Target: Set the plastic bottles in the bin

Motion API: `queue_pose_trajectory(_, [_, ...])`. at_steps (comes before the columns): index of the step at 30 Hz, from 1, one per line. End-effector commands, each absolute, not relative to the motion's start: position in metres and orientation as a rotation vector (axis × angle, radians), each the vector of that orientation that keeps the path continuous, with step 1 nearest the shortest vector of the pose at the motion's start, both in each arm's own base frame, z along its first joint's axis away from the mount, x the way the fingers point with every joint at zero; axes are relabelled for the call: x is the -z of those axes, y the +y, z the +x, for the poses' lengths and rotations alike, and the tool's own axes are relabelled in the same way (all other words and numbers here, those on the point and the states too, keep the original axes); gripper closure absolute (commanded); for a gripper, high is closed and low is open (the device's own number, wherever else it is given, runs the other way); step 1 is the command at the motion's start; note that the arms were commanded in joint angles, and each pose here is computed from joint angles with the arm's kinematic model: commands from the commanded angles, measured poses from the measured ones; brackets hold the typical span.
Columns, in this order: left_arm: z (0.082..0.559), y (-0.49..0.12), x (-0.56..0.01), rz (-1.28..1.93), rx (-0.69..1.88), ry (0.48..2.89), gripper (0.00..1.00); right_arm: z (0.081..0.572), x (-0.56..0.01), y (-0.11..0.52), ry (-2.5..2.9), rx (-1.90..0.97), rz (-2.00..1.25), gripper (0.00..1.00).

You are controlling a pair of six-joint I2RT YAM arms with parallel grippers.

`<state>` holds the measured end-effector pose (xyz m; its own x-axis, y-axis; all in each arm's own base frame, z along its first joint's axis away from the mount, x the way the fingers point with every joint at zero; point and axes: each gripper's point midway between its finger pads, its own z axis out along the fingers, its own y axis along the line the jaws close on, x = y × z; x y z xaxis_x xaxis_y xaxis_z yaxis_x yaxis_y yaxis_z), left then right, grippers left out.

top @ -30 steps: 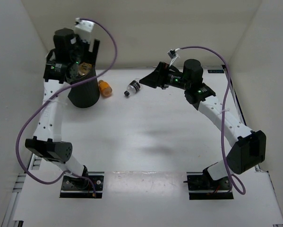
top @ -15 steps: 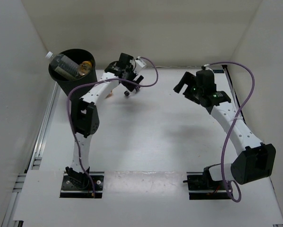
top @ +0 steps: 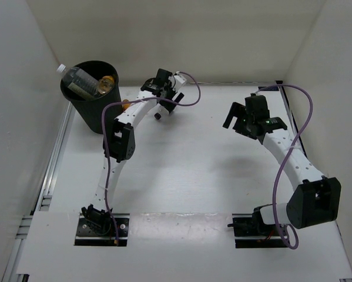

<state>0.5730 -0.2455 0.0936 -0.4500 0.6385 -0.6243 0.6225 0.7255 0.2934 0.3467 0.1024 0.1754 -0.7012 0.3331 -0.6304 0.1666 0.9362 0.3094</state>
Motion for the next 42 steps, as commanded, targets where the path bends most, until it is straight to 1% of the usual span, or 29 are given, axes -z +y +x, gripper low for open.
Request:
queue_pose_trajectory(1, [0.577, -0.261, -0.099, 0.905, 0.086, 2.159, 0.00, 0.347, -0.167, 0.096, 2.388, -0.255, 0.315, 0.00])
queue_pose_trajectory(2, [0.576, -0.265, -0.088, 0.909, 0.165, 2.168, 0.00, 0.348, -0.171, 0.092, 2.384, -0.247, 0.313, 0.00])
queue_pose_trajectory(5, [0.578, -0.266, -0.075, 0.868, 0.279, 2.200, 0.00, 0.354, -0.175, 0.086, 2.368, -0.221, 0.322, 0.00])
queue_pose_trajectory(9, [0.585, -0.266, -0.069, 0.847, 0.266, 2.199, 0.00, 0.361, -0.183, 0.081, 2.346, -0.206, 0.327, 0.00])
queue_pose_trajectory(10, [0.585, -0.266, -0.069, 0.857, 0.262, 2.195, 0.03, 0.361, -0.179, 0.077, 2.361, -0.194, 0.341, 0.00])
queue_pose_trajectory(12, [0.585, -0.266, -0.066, 0.867, 0.257, 2.192, 0.16, 0.364, -0.181, 0.079, 2.359, -0.206, 0.337, 0.00])
queue_pose_trajectory(13, [0.584, -0.265, -0.068, 0.868, 0.257, 2.193, 0.34, 0.365, -0.185, 0.079, 2.355, -0.208, 0.336, 0.00])
queue_pose_trajectory(14, [0.582, -0.264, -0.075, 0.866, 0.257, 2.186, 0.46, 0.366, -0.190, 0.082, 2.345, -0.223, 0.331, 0.00])
queue_pose_trajectory(17, [0.585, -0.262, -0.096, 0.838, 0.237, 2.160, 0.71, 0.366, -0.190, 0.083, 2.348, -0.233, 0.327, 0.00])
queue_pose_trajectory(18, [0.586, -0.260, -0.120, 0.821, 0.221, 2.126, 0.82, 0.366, -0.190, 0.083, 2.348, -0.233, 0.327, 0.00])
queue_pose_trajectory(19, [0.584, -0.264, -0.136, 0.819, 0.215, 2.100, 0.84, 0.366, -0.190, 0.085, 2.351, -0.249, 0.321, 0.00])
queue_pose_trajectory(20, [0.584, -0.262, -0.154, 0.807, 0.205, 2.073, 0.84, 0.366, -0.191, 0.086, 2.350, -0.255, 0.335, 0.00])
queue_pose_trajectory(21, [0.577, -0.267, -0.196, 0.786, 0.218, 2.009, 0.84, 0.364, -0.194, 0.088, 2.345, -0.274, 0.328, 0.00])
queue_pose_trajectory(23, [0.568, -0.264, -0.238, 0.745, 0.232, 1.955, 0.82, 0.363, -0.198, 0.091, 2.336, -0.300, 0.343, 0.00])
queue_pose_trajectory(24, [0.557, -0.259, -0.286, 0.722, 0.233, 1.878, 0.80, 0.363, -0.198, 0.093, 2.338, -0.313, 0.338, 0.00])
queue_pose_trajectory(27, [0.543, -0.241, -0.360, 0.647, 0.172, 1.761, 0.78, 0.359, -0.202, 0.095, 2.321, -0.340, 0.352, 0.00])
queue_pose_trajectory(28, [0.540, -0.220, -0.389, 0.598, 0.121, 1.720, 0.78, 0.358, -0.204, 0.094, 2.308, -0.345, 0.350, 0.00])
queue_pose_trajectory(29, [0.545, -0.187, -0.404, 0.529, 0.017, 1.711, 0.79, 0.357, -0.208, 0.095, 2.295, -0.359, 0.373, 0.00])
queue_pose_trajectory(30, [0.542, -0.165, -0.425, 0.480, -0.033, 1.681, 0.79, 0.355, -0.204, 0.096, 2.308, -0.368, 0.370, 0.00])
queue_pose_trajectory(33, [0.539, -0.089, -0.447, 0.358, -0.151, 1.678, 0.78, 0.351, -0.208, 0.102, 2.295, -0.402, 0.377, 0.00])
queue_pose_trajectory(34, [0.537, -0.071, -0.450, 0.332, -0.174, 1.683, 0.78, 0.352, -0.209, 0.107, 2.289, -0.412, 0.361, 0.00])
queue_pose_trajectory(35, [0.536, -0.060, -0.450, 0.331, -0.168, 1.685, 0.76, 0.349, -0.207, 0.107, 2.291, -0.415, 0.372, 0.00])
queue_pose_trajectory(36, [0.538, -0.036, -0.439, 0.312, -0.183, 1.719, 0.74, 0.349, -0.209, 0.112, 2.286, -0.426, 0.355, 0.00])
queue_pose_trajectory(38, [0.535, -0.024, -0.431, 0.337, -0.138, 1.733, 0.72, 0.348, -0.209, 0.117, 2.289, -0.437, 0.354, 0.00])
queue_pose_trajectory(39, [0.537, -0.008, -0.419, 0.308, -0.142, 1.766, 0.72, 0.346, -0.209, 0.120, 2.291, -0.443, 0.342, 0.00])
queue_pose_trajectory(42, [0.539, 0.009, -0.399, 0.236, -0.142, 1.822, 0.72, 0.348, -0.212, 0.126, 2.289, -0.451, 0.327, 0.00])
